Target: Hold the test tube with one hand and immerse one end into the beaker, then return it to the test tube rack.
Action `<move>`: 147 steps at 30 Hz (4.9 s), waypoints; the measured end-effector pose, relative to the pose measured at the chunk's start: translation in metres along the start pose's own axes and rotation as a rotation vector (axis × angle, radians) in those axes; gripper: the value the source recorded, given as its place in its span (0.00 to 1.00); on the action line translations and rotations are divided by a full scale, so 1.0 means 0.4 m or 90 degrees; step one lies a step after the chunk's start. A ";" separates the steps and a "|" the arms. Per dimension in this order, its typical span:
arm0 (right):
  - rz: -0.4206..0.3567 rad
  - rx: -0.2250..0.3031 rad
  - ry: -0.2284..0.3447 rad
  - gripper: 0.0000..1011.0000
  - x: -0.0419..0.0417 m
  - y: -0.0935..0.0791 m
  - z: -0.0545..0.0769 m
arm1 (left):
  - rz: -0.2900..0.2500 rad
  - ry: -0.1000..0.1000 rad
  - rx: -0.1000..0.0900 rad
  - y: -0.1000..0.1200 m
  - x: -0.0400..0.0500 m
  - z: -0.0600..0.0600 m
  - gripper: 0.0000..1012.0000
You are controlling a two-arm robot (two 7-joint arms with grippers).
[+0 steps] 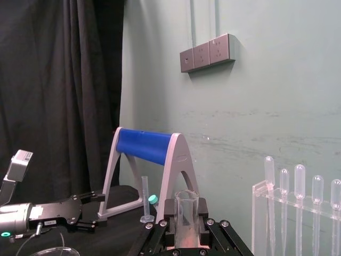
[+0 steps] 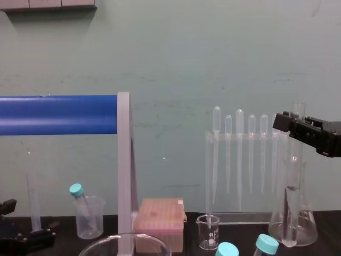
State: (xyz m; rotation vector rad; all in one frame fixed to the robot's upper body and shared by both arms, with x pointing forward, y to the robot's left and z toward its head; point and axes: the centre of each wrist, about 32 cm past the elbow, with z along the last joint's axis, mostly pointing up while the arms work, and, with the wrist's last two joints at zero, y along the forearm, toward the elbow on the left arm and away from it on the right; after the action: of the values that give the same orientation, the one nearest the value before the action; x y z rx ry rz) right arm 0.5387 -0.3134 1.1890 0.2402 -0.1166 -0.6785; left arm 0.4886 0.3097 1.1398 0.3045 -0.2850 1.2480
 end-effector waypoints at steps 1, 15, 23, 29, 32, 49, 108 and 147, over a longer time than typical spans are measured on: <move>0.000 0.000 0.000 0.24 0.000 0.000 0.000 | 0.000 0.000 0.000 0.000 0.000 0.000 0.99; 0.001 0.000 0.000 0.24 0.000 0.000 0.000 | 0.000 0.000 0.000 0.000 0.000 0.000 0.99; 0.001 0.000 0.000 0.24 0.000 0.000 0.000 | 0.000 0.000 0.000 0.000 0.000 0.000 0.99; 0.001 0.000 0.000 0.24 0.000 0.000 0.000 | 0.000 0.000 0.000 0.000 0.000 0.000 0.99; 0.001 0.000 0.000 0.24 0.000 0.000 0.000 | 0.000 0.000 0.000 0.000 0.000 0.000 0.99; 0.138 0.048 0.019 0.24 0.011 0.108 0.024 | 0.000 0.000 0.000 0.000 0.000 0.000 0.99; 0.462 -0.017 0.121 0.24 -0.085 0.435 -0.092 | 0.000 0.000 0.000 0.000 0.000 0.000 0.99; 0.458 -0.075 0.129 0.24 -0.077 0.439 -0.137 | 0.000 0.000 0.000 0.000 0.000 0.000 0.99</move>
State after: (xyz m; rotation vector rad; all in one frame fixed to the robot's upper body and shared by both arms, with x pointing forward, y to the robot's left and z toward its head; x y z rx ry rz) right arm 0.6315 -0.1518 1.1804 0.1364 0.0344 0.0570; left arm 0.4886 0.3097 1.1398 0.3045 -0.2850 1.2480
